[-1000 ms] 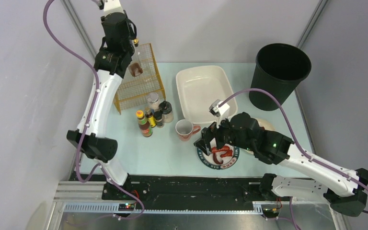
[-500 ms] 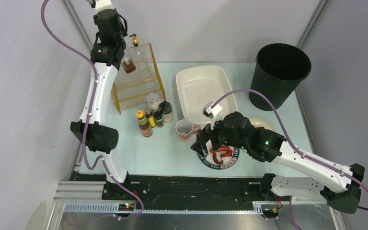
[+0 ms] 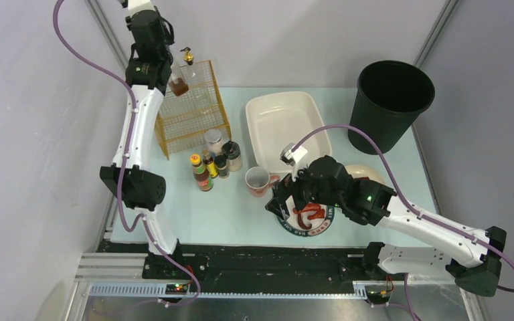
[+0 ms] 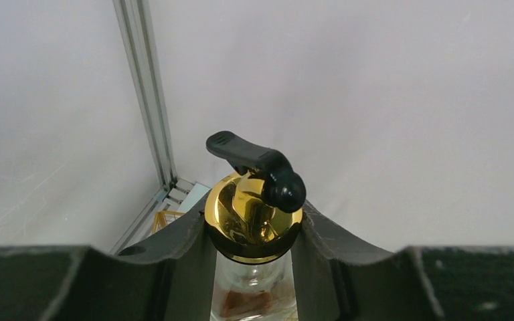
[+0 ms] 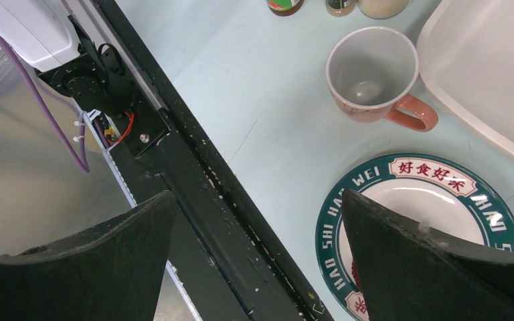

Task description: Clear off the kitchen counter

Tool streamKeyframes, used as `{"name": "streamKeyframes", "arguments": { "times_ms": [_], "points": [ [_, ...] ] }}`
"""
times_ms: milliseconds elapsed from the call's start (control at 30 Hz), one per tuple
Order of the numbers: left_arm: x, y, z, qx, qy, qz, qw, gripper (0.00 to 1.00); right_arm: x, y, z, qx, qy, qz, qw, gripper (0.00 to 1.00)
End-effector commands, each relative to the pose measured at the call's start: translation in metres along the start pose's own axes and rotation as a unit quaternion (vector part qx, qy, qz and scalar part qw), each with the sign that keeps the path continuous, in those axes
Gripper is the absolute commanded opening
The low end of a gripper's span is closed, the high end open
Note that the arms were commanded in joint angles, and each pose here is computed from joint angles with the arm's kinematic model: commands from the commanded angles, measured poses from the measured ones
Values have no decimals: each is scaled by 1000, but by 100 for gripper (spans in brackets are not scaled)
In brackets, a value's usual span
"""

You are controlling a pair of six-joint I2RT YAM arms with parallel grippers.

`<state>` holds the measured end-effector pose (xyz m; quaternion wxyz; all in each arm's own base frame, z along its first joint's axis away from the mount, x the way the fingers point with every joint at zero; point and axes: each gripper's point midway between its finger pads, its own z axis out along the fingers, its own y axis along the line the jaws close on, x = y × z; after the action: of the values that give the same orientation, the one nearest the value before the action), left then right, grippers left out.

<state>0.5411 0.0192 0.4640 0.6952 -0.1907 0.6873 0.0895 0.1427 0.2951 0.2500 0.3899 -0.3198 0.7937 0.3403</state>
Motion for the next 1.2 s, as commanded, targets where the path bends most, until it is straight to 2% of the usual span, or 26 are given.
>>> {"name": "streamKeyframes", "arguments": {
  "times_ms": [0, 567, 833, 1167],
  "points": [
    [-67, 7, -6, 3, -102, -55, 993, 0, -11, 6, 2, -12, -17, 0, 1000, 97],
    [-69, 10, 2, 0, -142, -39, 989, 0, -10, 1, 12, -19, -4, 13, 1000, 97],
    [-70, 5, -5, -12, -188, -11, 982, 0, -8, 0, 13, -21, 0, 17, 1000, 96],
    [-46, -4, -22, -7, -214, 17, 977, 0, -9, 0, 16, -27, 1, 23, 999, 96]
  ]
}}
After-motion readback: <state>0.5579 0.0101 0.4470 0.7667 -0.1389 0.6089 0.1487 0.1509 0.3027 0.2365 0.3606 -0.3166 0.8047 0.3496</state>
